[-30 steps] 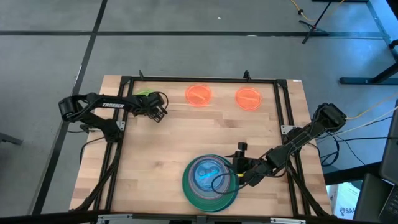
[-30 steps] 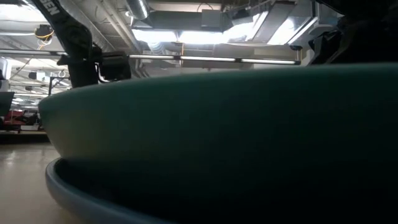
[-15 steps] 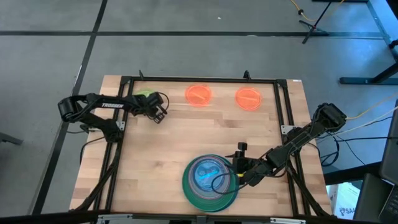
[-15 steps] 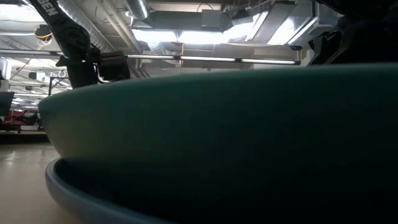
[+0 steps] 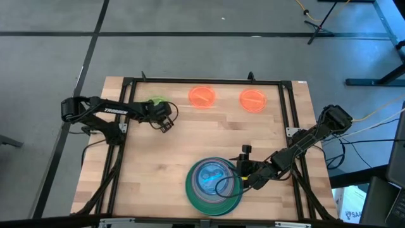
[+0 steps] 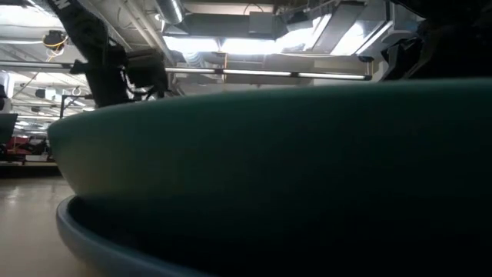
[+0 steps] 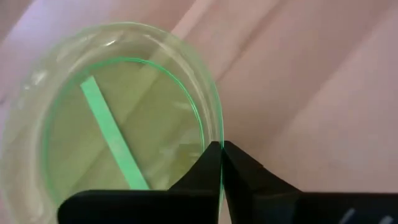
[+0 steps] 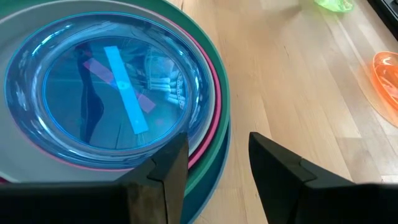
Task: Stack plastic plates
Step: Stack the light green plate on top of the light blue plate
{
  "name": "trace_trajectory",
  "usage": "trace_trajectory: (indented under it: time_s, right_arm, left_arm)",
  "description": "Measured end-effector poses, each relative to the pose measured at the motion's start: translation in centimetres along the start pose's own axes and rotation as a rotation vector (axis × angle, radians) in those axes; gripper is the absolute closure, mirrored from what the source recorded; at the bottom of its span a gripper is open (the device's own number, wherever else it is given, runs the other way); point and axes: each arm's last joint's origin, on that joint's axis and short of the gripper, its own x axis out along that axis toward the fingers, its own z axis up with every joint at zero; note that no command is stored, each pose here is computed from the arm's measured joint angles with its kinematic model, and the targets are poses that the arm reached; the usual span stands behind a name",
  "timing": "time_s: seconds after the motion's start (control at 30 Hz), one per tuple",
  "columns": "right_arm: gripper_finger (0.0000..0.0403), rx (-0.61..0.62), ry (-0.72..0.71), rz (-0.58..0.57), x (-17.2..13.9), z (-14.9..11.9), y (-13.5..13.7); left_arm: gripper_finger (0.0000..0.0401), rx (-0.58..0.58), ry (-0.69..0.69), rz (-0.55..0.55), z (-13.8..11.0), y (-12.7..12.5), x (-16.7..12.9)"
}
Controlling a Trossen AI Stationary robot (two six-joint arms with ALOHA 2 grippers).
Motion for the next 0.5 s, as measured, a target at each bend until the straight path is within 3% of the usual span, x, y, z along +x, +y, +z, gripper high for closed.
trace_trajectory:
  time_s: [0.23,0.5]
  right_arm:
    - [0.0242,0.0,0.0,0.0,0.0,0.0,0.0]
    - [0.0242,-0.001,0.0,0.0,0.0,0.0,0.0]
  left_arm:
    - [0.0399,0.117,-0.128,-0.111,2.2,-4.1,-3.3]
    - [0.0399,0.248,-0.319,-0.304,3.6,-9.8,-9.3]
